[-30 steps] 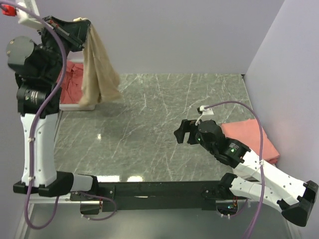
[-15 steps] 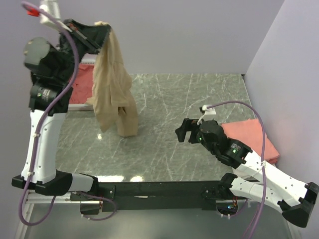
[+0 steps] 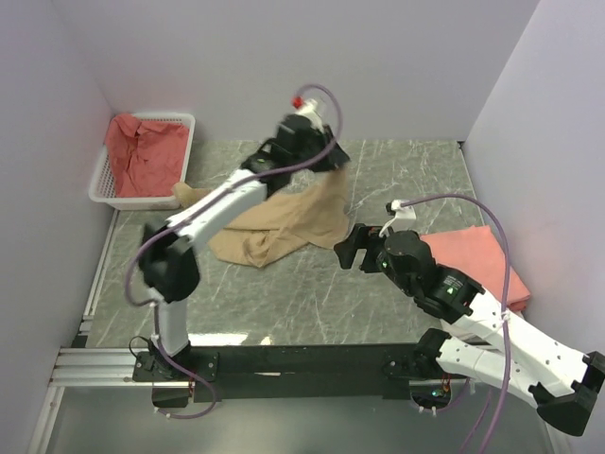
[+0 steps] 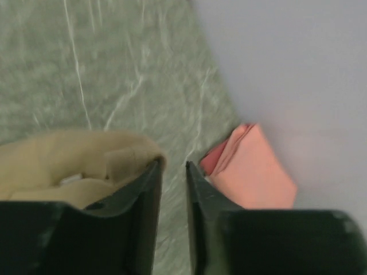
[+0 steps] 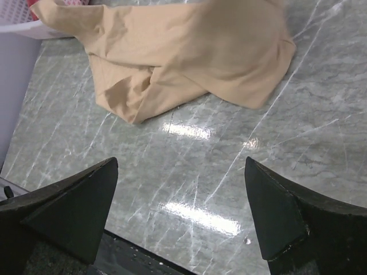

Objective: Fold and stack the t-shirts
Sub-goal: Move the tshirt to the center of the board, then flatten the tshirt out

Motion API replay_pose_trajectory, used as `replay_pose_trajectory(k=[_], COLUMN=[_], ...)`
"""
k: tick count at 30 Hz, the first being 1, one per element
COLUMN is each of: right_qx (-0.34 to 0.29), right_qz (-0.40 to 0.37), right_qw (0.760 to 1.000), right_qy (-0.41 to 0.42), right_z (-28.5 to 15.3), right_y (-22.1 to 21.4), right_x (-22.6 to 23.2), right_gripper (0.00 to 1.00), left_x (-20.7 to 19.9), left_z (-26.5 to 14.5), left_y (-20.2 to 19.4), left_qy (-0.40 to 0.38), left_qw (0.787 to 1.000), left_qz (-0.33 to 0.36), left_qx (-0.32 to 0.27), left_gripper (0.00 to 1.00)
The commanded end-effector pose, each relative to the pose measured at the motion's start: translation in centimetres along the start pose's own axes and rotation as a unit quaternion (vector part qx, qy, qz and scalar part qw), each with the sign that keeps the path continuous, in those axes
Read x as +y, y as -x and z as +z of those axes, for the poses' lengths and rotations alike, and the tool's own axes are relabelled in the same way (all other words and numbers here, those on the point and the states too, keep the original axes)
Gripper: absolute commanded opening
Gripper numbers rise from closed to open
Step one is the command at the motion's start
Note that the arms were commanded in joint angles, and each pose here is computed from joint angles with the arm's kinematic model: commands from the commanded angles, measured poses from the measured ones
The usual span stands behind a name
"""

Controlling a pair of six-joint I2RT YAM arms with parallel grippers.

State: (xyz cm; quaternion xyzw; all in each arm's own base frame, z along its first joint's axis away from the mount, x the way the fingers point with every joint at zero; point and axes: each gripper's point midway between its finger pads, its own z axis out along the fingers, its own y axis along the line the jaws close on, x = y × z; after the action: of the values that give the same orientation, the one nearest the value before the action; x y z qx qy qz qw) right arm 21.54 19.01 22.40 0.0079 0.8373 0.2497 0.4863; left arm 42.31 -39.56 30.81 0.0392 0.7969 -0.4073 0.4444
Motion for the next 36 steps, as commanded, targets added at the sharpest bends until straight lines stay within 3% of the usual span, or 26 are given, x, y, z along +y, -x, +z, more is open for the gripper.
replay_pose_trajectory(k=[1, 3, 6, 9, 10, 12, 13, 15, 16, 18, 19, 23, 27, 36], right_qx=[0.0, 0.012, 0.022, 0.056, 0.055, 0.073, 0.079, 0.097, 0.088, 0.098, 0.101, 0.108, 0.119, 0.147], right_qz=[0.028, 0.033, 0.047, 0.046, 0.055, 0.056, 0.065, 0.066, 0.083, 0.082, 0.087, 0.091, 0.101, 0.107], right_qw=[1.0, 0.999, 0.999, 0.997, 0.997, 0.996, 0.995, 0.993, 0.992, 0.991, 0.99, 0.989, 0.985, 0.978], right_qy=[0.003, 0.004, 0.011, 0.005, 0.01, -0.009, -0.015, -0.032, -0.023, -0.032, -0.035, -0.048, -0.065, -0.105], right_z=[0.3, 0.8, 1.8, 4.3, 5.0, 7.2, 8.0, 10.3, 11.3, 13.7, 14.4, 17.5, 20.1, 22.2], right_y=[-0.5, -1.4, -2.2, -3.9, -3.6, -4.5, -4.8, -6.4, -5.6, -6.5, -6.7, -7.7, -9.7, -13.6], right_x=[0.1, 0.2, 0.7, 1.4, 2.2, 2.7, 3.0, 3.2, 4.4, 5.5, 6.1, 8.4, 9.6, 9.0], right_gripper=[0.96, 0.95, 0.93, 0.89, 0.88, 0.84, 0.84, 0.81, 0.81, 0.79, 0.79, 0.76, 0.72, 0.62], left_x=[-2.7, -2.4, -0.9, 2.6, 6.0, 8.2, 11.9, 12.8, 15.9, 16.3, 18.6, 19.5, 21.1, 21.8], left_z=[1.0, 0.9, -0.8, -3.7, -4.6, -8.1, -9.4, -13.0, -14.5, -17.8, -19.3, -24.9, -28.1, -29.1], left_y=[0.7, 1.2, 2.8, 3.9, 3.7, 4.6, 3.6, 4.3, 2.9, 3.4, 2.4, 2.4, 1.7, 0.7], left_qy=[-0.031, -0.024, 0.007, 0.062, 0.111, 0.153, 0.198, 0.208, 0.244, 0.251, 0.281, 0.305, 0.331, 0.318], left_qw=[0.999, 0.999, 0.999, 0.996, 0.99, 0.98, 0.97, 0.963, 0.952, 0.948, 0.939, 0.929, 0.919, 0.923], left_qz=[-0.019, -0.016, -0.012, -0.042, -0.07, -0.097, -0.119, -0.133, -0.149, -0.152, -0.158, -0.147, -0.144, -0.153], left_qx=[-0.009, -0.018, -0.042, -0.053, -0.059, -0.08, -0.082, -0.108, -0.106, -0.127, -0.124, -0.152, -0.159, -0.154], left_gripper=[0.35, 0.49, 0.56, 0.55, 0.55, 0.52, 0.52, 0.51, 0.5, 0.5, 0.5, 0.52, 0.54, 0.53])
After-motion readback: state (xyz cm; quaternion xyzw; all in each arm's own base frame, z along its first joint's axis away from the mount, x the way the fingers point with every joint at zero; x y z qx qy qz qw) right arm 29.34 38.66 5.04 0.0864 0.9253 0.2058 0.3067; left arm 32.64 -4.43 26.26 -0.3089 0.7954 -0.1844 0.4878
